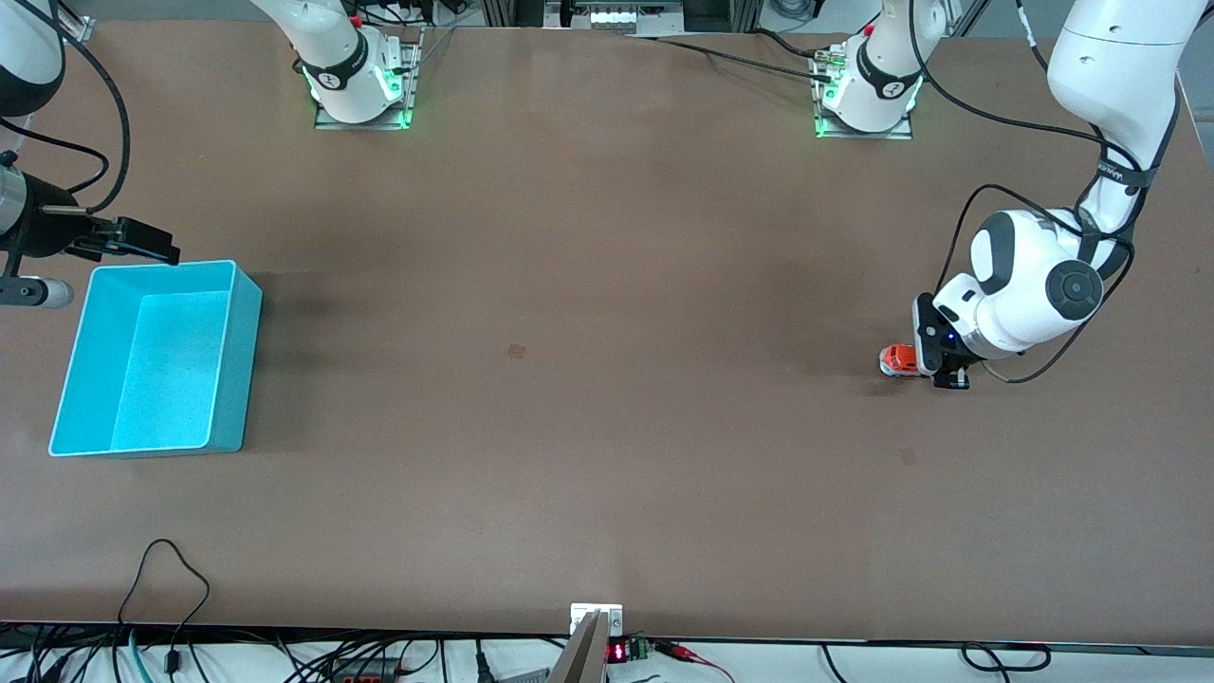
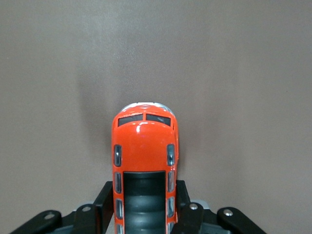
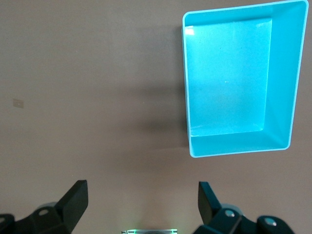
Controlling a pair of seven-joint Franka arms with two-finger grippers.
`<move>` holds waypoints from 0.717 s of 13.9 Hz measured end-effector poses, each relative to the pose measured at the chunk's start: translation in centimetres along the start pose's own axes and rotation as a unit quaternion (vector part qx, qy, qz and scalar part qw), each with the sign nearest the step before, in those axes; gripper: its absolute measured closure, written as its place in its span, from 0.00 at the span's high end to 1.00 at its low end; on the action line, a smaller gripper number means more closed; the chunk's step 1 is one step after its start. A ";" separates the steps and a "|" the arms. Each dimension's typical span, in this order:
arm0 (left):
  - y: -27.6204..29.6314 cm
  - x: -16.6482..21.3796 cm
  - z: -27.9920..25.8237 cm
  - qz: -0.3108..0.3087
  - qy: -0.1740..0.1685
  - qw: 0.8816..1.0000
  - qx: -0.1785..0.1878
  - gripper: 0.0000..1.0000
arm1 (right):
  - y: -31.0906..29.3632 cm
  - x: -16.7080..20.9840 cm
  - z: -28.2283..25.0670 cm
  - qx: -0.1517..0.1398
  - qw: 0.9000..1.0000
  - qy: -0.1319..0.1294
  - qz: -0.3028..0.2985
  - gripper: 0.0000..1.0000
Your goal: Wind up bus and store in blue box
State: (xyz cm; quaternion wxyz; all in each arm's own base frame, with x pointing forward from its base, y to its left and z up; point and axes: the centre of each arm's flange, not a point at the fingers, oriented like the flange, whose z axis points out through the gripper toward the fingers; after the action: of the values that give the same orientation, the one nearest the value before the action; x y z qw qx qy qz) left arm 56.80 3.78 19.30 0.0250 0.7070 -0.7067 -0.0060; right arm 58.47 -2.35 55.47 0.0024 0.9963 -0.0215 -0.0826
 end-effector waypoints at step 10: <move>0.0 -3.7 0.0 -0.027 0.002 1.000 0.000 0.54 | 0.4 0.0 0.9 0.000 1.000 -0.022 0.004 1.00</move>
State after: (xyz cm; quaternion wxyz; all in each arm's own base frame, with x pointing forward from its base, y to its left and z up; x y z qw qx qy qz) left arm 56.81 7.45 19.21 0.0257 0.7257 -0.6875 -0.0051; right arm 58.32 -2.77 54.56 0.0020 0.9942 -0.0254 -0.1042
